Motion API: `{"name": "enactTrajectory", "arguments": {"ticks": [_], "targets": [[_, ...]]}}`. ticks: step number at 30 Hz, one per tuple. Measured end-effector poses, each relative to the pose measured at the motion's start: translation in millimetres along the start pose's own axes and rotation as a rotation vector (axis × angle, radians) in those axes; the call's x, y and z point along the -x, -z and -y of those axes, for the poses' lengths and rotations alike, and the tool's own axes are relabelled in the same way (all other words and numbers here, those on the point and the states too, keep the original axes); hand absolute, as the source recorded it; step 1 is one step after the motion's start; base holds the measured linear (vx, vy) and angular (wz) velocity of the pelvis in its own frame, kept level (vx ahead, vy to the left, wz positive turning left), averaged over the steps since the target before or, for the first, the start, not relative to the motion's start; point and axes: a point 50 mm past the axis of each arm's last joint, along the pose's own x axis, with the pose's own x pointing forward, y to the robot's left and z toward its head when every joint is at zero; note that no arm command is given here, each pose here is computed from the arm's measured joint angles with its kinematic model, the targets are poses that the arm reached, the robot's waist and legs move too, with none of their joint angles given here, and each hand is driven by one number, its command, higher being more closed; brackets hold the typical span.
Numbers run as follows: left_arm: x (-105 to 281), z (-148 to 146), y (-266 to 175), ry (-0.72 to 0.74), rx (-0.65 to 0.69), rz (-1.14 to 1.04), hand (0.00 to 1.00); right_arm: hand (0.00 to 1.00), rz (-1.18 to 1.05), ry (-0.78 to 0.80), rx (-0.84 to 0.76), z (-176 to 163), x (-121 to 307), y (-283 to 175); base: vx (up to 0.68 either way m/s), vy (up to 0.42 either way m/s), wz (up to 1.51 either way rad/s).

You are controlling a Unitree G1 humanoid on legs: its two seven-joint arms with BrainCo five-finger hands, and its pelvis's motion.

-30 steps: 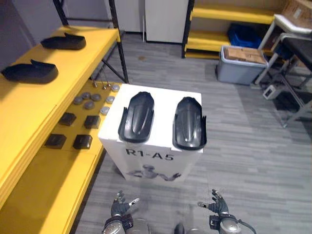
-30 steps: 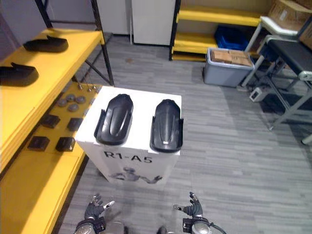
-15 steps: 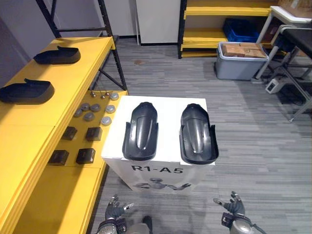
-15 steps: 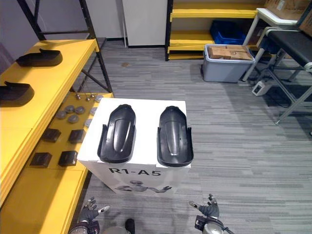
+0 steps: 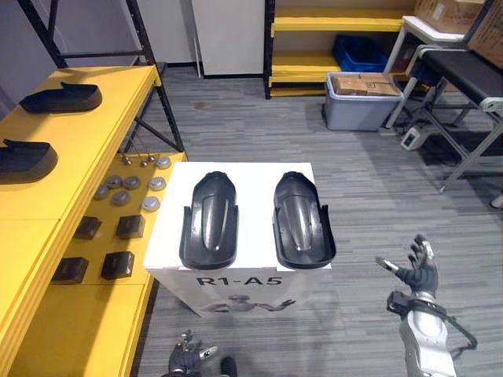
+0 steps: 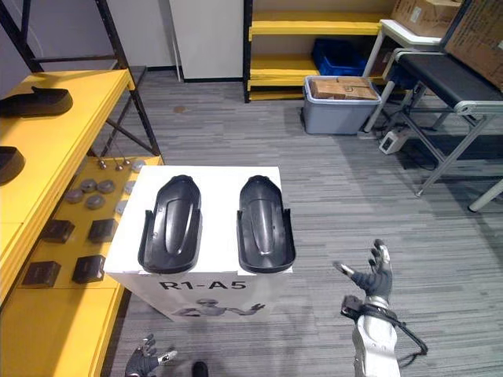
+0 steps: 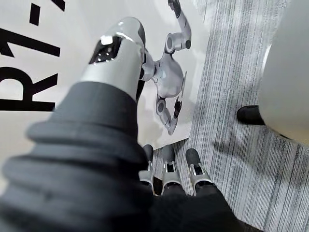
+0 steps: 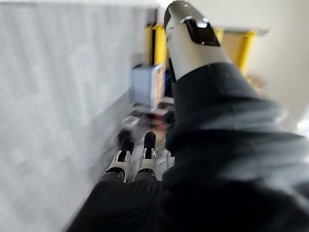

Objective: Walk over and take plastic housings, then place them on the shelf

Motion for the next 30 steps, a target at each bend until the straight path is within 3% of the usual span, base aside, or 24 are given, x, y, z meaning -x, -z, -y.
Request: {"name": "enactTrajectory", "arguments": {"ticks": [10, 17, 25, 26, 30], "targets": [[0, 4, -1, 0.014, -0.002, 0.007, 0.00, 0.00, 0.047, -0.138, 0.159, -30, -5, -4, -0.03, -0.003, 0.06], [-2, 11, -4, 0.033, -0.007, 0.014, 0.00, 0.00, -0.066, -0.187, 0.299, -51, -17, 20, -0.04, -0.008, 0.14], [-3, 13, -8, 0.047, -0.023, 0.027, 0.00, 0.00, -0.186, -0.198, 0.328, -63, -33, 38, -0.01, -0.006, 0.14], [-3, 13, -9, 0.047, -0.024, 0.030, 0.00, 1.00, -0.183, -0.203, 0.327, -65, -35, 36, 0.00, 0.000, 0.00], [-4, 13, -10, 0.050, -0.035, 0.034, 0.00, 1.00, -0.217, -0.207, 0.276, -68, -40, 38, 0.00, 0.000, 0.00]]}}
